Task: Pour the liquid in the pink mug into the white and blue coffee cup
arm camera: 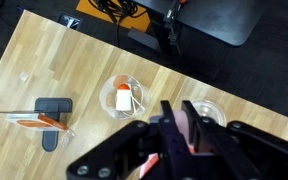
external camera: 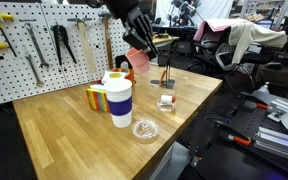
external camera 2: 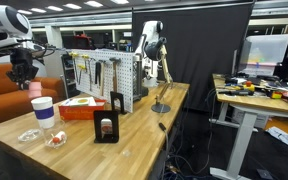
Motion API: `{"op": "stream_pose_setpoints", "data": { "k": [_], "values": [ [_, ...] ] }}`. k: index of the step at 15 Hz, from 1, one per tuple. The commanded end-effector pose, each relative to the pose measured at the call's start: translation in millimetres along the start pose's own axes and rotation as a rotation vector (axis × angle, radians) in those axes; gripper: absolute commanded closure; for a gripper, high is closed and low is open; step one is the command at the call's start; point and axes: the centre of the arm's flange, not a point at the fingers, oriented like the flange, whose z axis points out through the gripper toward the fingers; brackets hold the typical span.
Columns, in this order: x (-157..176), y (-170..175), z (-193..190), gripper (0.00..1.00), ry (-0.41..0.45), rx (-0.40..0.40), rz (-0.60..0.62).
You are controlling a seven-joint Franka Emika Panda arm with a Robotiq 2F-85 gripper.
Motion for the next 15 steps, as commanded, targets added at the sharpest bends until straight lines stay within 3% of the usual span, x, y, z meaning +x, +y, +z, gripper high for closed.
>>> {"op": "stream_pose_setpoints", "data": {
  "k": [1, 8, 15],
  "values": [
    [29, -6, -16, 0.96, -0.089, -0.037, -0.084],
    [59, -22, -12, 0.96, -0.255, -0.135, -0.168],
    [81, -25, -13, 0.96, -0.341, -0.222, -0.246]
  ]
}}
